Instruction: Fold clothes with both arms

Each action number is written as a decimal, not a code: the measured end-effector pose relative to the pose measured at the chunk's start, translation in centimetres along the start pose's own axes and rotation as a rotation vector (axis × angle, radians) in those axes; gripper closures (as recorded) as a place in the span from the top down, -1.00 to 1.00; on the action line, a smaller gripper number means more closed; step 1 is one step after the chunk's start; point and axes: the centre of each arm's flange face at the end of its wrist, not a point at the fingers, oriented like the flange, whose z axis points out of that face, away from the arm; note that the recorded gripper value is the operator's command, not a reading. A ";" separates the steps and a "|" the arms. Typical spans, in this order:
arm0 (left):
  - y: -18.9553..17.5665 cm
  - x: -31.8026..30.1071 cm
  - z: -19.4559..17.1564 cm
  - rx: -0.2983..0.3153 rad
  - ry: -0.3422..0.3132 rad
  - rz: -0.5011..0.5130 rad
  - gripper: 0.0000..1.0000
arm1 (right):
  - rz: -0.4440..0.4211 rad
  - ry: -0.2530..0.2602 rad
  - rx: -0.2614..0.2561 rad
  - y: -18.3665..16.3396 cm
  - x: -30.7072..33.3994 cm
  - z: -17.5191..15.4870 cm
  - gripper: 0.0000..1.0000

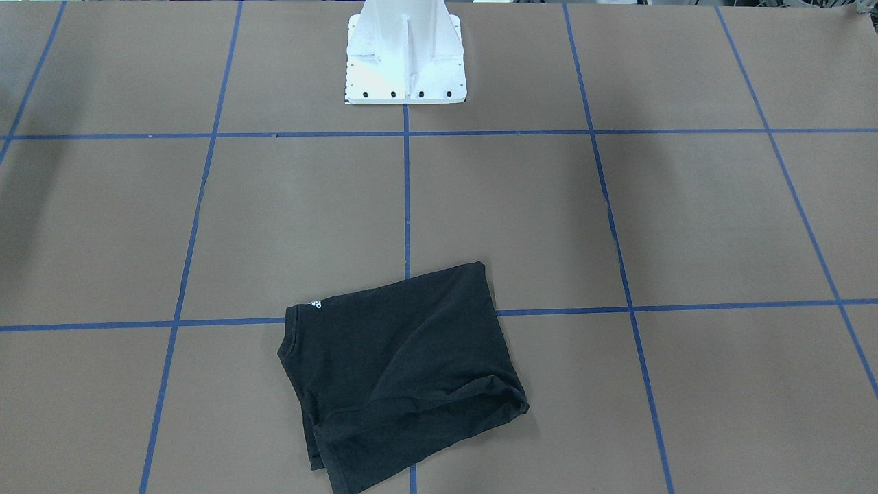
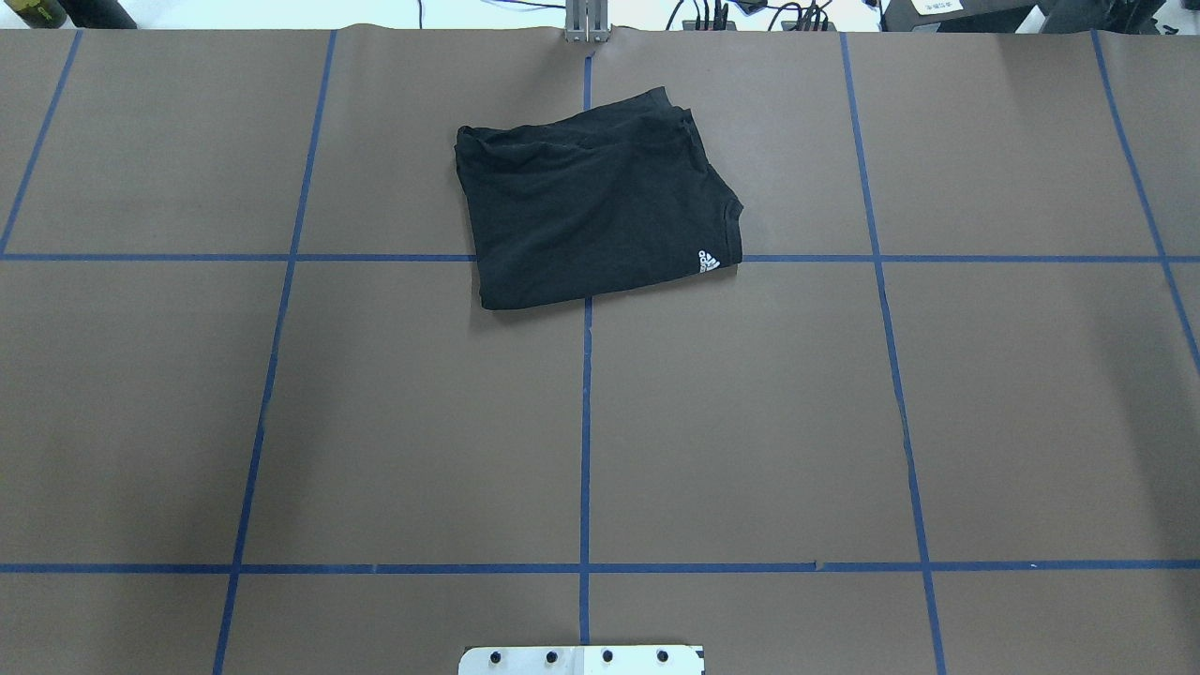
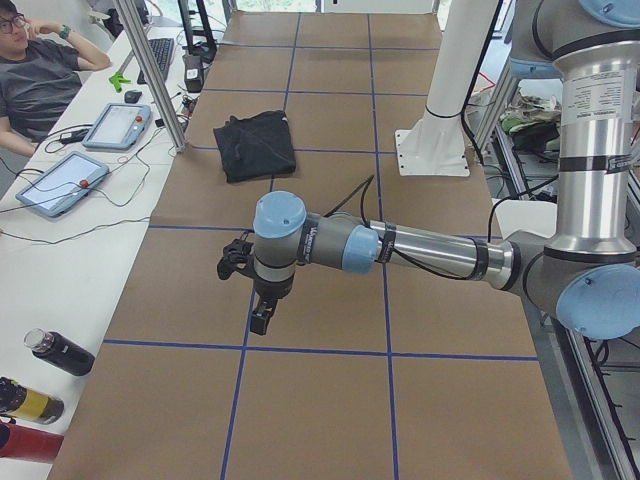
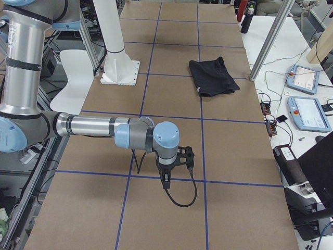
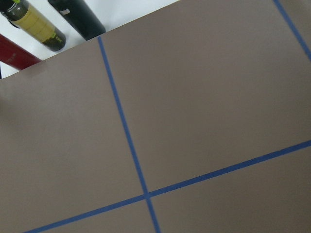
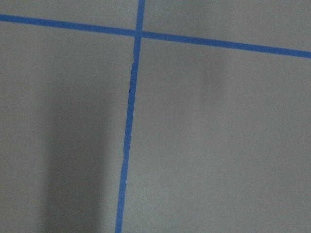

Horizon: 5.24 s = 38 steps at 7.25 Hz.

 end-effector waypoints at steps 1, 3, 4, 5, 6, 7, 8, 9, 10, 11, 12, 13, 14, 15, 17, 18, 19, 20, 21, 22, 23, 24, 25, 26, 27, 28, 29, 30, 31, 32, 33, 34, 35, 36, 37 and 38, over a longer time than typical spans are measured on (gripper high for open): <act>0.5 -0.2 0.3 -0.009 0.004 -0.008 1.00 | 0.026 -0.007 0.005 -1.5 -1.6 -0.3 1.00; 0.8 -0.4 0.5 -0.017 -0.002 -0.012 1.00 | 0.070 -0.007 0.003 -2.8 -3.4 -0.2 1.00; 0.9 -0.6 0.7 -0.021 -0.013 -0.014 1.00 | 0.075 -0.006 0.002 -3.0 -3.6 -0.1 1.00; 1.1 -0.9 1.1 -0.029 -0.018 -0.021 1.00 | 0.076 -0.006 0.001 -3.0 -3.7 -0.1 1.00; 1.6 -1.2 1.4 -0.038 -0.016 -0.029 1.00 | 0.076 -0.006 0.000 -3.1 -3.8 -0.1 1.00; 2.1 -1.2 1.6 -0.044 -0.017 -0.031 1.00 | 0.076 -0.006 0.000 -3.1 -3.8 -0.1 1.00; 2.4 -1.3 1.7 -0.047 -0.022 -0.027 1.00 | 0.076 -0.006 0.000 -3.1 -3.8 -0.1 1.00; 2.6 -1.3 1.9 -0.049 -0.024 -0.024 1.00 | 0.076 -0.006 0.000 -3.1 -3.8 0.0 1.00; 2.9 -1.5 2.2 -0.053 -0.024 -0.025 1.00 | 0.076 -0.006 0.000 -3.1 -3.8 0.0 1.00; 3.4 -1.6 2.5 -0.058 -0.021 -0.026 1.00 | 0.076 -0.006 0.000 -3.1 -3.8 0.0 1.00; 4.1 -1.7 2.9 -0.060 -0.004 -0.031 1.00 | 0.076 -0.006 0.000 -3.1 -3.8 0.0 1.00; 4.7 -1.5 3.2 -0.059 0.037 -0.040 1.00 | 0.076 -0.006 0.000 -3.1 -3.8 0.0 1.00; 5.1 -1.2 3.4 -0.058 0.084 -0.047 1.00 | 0.076 -0.006 0.000 -3.1 -3.8 0.0 1.00; 5.4 -1.0 3.5 -0.057 0.107 -0.051 1.00 | 0.076 -0.006 0.000 -3.1 -3.8 0.0 1.00; 5.5 -1.0 3.6 -0.059 0.118 -0.052 1.00 | 0.076 -0.007 0.000 -3.1 -3.8 -0.1 1.00; 5.5 -1.0 3.6 -0.059 0.118 -0.052 1.00 | 0.076 -0.007 0.000 -3.1 -3.8 0.0 1.00; 5.5 -0.9 3.6 -0.059 0.119 -0.052 1.00 | 0.076 -0.007 0.000 -3.1 -3.8 0.0 1.00; 5.5 -0.9 3.6 -0.060 0.119 -0.052 1.00 | 0.076 -0.007 0.000 -3.1 -3.8 -0.1 1.00; 5.5 -1.0 3.6 -0.060 0.119 -0.052 1.00 | 0.075 -0.007 0.001 -3.1 -3.9 -0.1 1.00; 5.5 -1.0 3.7 -0.060 0.119 -0.054 1.00 | 0.075 -0.007 0.001 -3.1 -3.9 -0.1 1.00; 5.5 -1.0 3.7 -0.060 0.119 -0.056 1.00 | 0.075 -0.007 0.001 -3.1 -3.9 -0.1 1.00; 5.5 -1.0 3.6 -0.059 0.119 -0.056 1.00 | 0.075 -0.008 0.001 -3.1 -3.9 -0.1 1.00; 5.5 -0.9 3.6 -0.059 0.118 -0.056 1.00 | 0.075 -0.008 0.001 -3.1 -3.9 -0.1 1.00; 5.5 -0.9 3.6 -0.059 0.118 -0.056 1.00 | 0.074 -0.009 0.002 -3.1 -3.9 -0.1 1.00; 5.5 -0.9 3.6 -0.059 0.118 -0.056 1.00 | 0.075 -0.010 0.001 -3.1 -3.9 -0.1 1.00; 5.5 -0.9 3.6 -0.059 0.118 -0.055 1.00 | 0.075 -0.012 0.001 -3.1 -3.9 -0.1 1.00; 5.5 -0.9 3.6 -0.059 0.118 -0.055 1.00 | 0.076 -0.014 0.002 -3.1 -4.0 -0.1 1.00; 5.5 -0.9 3.6 -0.059 0.118 -0.054 1.00 | 0.077 -0.014 0.001 -3.0 -3.9 -0.1 1.00; 5.5 -0.9 3.6 -0.059 0.118 -0.054 1.00 | 0.078 -0.014 -0.001 -2.9 -3.9 0.0 1.00; 5.5 -0.9 3.6 -0.059 0.118 -0.053 1.00 | 0.081 -0.013 -0.005 -2.7 -3.8 0.1 1.00; 5.5 -0.9 3.6 -0.058 0.118 -0.053 1.00 | 0.083 -0.014 -0.008 -2.4 -3.7 0.3 1.00; 5.5 -0.9 3.6 -0.058 0.118 -0.052 1.00 | 0.084 -0.014 -0.010 -2.3 -3.6 0.3 1.00; 5.5 -0.9 3.6 -0.058 0.118 -0.052 1.00 | 0.084 -0.014 -0.009 -2.3 -3.6 0.3 1.00; 5.5 -0.9 3.6 -0.057 0.118 -0.052 1.00 | 0.083 -0.015 -0.008 -2.3 -3.7 0.2 1.00; 5.5 -0.9 3.6 -0.057 0.118 -0.052 1.00 | 0.082 -0.015 -0.006 -2.3 -3.8 0.1 1.00; 5.5 -0.9 3.6 -0.057 0.118 -0.051 1.00 | 0.081 -0.015 -0.004 -2.4 -3.8 0.1 1.00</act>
